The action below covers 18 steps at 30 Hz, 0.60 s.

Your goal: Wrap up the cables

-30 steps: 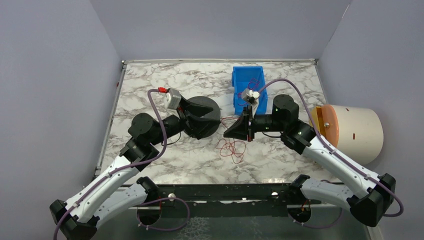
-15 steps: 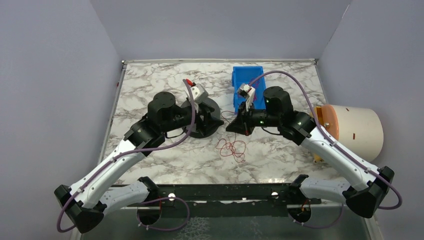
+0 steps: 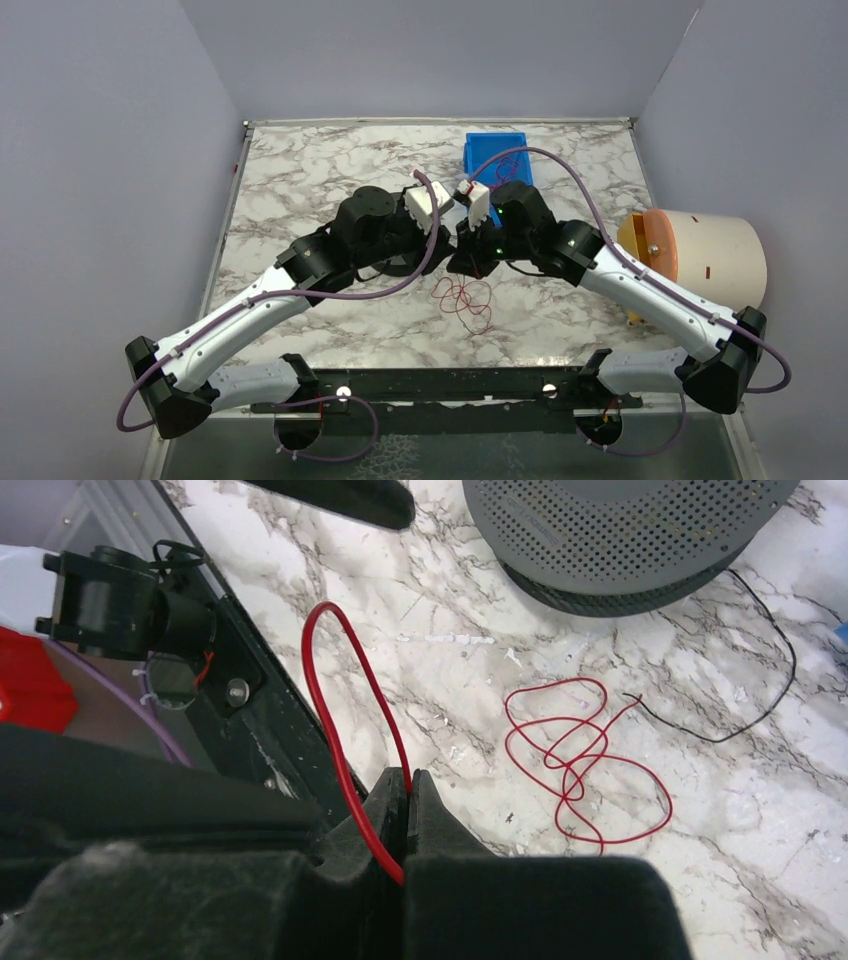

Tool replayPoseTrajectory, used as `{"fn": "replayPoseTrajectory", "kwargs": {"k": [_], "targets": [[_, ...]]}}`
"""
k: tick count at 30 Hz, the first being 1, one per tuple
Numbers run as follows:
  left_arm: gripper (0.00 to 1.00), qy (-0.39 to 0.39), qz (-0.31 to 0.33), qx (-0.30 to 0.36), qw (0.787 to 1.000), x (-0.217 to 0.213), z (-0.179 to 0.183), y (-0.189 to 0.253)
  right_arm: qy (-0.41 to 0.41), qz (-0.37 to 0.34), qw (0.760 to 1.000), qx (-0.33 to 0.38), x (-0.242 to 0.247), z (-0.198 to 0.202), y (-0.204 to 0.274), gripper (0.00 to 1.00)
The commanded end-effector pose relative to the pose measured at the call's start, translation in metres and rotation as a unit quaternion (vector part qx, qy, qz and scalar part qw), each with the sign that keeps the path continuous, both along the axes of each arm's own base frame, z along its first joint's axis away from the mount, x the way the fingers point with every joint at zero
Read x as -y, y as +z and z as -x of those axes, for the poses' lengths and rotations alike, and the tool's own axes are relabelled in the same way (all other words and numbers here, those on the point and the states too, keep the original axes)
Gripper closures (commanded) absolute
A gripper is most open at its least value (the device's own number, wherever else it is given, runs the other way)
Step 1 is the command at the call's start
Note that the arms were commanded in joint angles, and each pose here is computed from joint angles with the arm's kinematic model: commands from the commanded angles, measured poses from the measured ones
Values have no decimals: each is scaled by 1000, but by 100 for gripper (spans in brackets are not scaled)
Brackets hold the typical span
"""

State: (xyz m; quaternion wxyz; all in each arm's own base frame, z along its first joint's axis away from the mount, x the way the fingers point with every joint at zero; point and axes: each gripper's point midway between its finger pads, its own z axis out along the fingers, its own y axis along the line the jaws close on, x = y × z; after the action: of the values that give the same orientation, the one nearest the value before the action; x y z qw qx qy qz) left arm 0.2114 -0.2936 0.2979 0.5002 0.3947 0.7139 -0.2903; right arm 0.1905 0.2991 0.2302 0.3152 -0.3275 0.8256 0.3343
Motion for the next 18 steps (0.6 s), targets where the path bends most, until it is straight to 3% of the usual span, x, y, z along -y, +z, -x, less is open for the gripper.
{"fn": "replayPoseTrajectory", "kwargs": {"k": [1,8,15,18], "targets": [[36,54,-18,34,998,-13,-18,7,-9,-6,1000,10,-7,-1,11,99],[41,91,-33,41,995,-22,-28,1,7,-27,999,16,-16,7,18,99],[45,66,-18,23,997,-13,-20,-2,7,-52,998,25,-19,12,29,99],[62,67,-17,15,997,-13,-19,-6,2,-58,998,32,-19,12,32,99]]}}
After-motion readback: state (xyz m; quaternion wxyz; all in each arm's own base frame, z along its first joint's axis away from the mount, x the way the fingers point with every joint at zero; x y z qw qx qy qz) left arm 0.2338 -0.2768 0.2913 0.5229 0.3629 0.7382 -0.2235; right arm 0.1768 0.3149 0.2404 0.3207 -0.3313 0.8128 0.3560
